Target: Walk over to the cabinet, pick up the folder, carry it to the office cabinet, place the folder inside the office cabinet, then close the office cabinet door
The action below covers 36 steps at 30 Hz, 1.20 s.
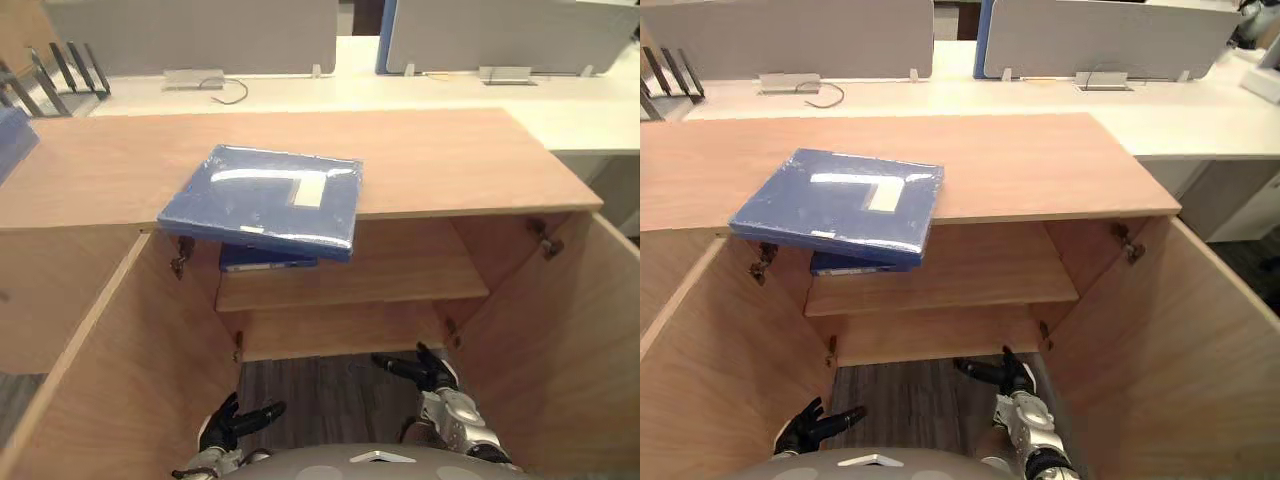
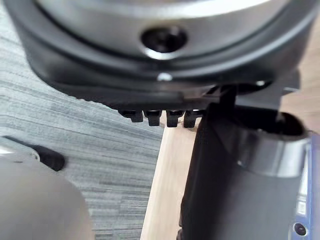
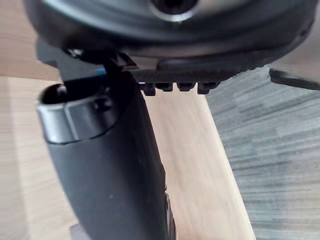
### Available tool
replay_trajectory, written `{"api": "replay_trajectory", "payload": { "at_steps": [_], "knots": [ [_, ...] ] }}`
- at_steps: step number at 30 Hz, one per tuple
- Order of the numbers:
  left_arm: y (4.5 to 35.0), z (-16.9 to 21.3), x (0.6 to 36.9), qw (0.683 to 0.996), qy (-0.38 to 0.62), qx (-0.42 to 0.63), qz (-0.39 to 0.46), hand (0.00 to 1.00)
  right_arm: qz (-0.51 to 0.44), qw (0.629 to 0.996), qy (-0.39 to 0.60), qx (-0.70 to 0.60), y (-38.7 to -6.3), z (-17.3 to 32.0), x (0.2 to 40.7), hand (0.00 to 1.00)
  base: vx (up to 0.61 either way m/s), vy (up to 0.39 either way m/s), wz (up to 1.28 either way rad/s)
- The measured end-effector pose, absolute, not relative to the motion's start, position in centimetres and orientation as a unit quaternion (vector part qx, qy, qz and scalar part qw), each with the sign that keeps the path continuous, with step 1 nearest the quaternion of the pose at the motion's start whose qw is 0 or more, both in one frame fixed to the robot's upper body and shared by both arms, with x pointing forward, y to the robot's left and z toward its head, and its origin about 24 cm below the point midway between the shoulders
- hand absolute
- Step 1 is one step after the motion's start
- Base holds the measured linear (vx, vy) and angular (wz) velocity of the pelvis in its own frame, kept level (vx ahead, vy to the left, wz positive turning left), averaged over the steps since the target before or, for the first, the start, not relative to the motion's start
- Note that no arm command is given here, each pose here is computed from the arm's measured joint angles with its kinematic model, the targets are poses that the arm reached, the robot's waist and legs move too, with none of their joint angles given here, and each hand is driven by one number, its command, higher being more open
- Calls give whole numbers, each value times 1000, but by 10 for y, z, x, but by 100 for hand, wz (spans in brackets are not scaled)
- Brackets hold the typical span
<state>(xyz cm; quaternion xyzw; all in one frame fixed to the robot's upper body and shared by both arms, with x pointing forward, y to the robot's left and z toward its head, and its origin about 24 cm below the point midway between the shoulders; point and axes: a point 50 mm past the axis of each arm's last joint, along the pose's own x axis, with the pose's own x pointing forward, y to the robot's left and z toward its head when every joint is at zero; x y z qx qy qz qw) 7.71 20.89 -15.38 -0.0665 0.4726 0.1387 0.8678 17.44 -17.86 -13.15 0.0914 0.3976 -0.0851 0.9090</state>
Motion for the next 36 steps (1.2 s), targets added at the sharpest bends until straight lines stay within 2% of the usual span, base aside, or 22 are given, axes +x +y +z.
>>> {"api": "replay_trajectory", "payload": {
  "at_steps": [4, 7, 9, 19, 24, 28, 36],
  "knots": [
    [235, -151, 75, 863, 480, -30, 156, 100, -66, 901, 413, 116, -155, -136, 172, 100, -156, -262, 45],
    [211, -159, 75, 854, 498, -47, 139, 100, -87, 891, 437, 85, -180, -141, 163, 100, 166, -325, 48],
    [207, -160, 74, 853, 500, -52, 138, 100, -93, 887, 446, 72, -189, -142, 157, 100, 158, -203, 32],
    [212, -150, 95, 879, 453, -49, 137, 100, -64, 887, 454, 61, -178, -145, 154, 100, 115, -116, 45],
    [212, -148, 103, 886, 449, -27, 112, 100, -78, 880, 465, 60, -184, -149, 146, 100, 24, -38, 43],
    [204, -150, 103, 886, 458, -5, 73, 100, -124, 873, 467, 69, -203, -150, 136, 100, -27, 80, 35],
    [213, -154, 99, 874, 481, 15, 71, 100, -136, 858, 486, 90, -196, -157, 116, 100, -52, 88, 8]
  ]
}}
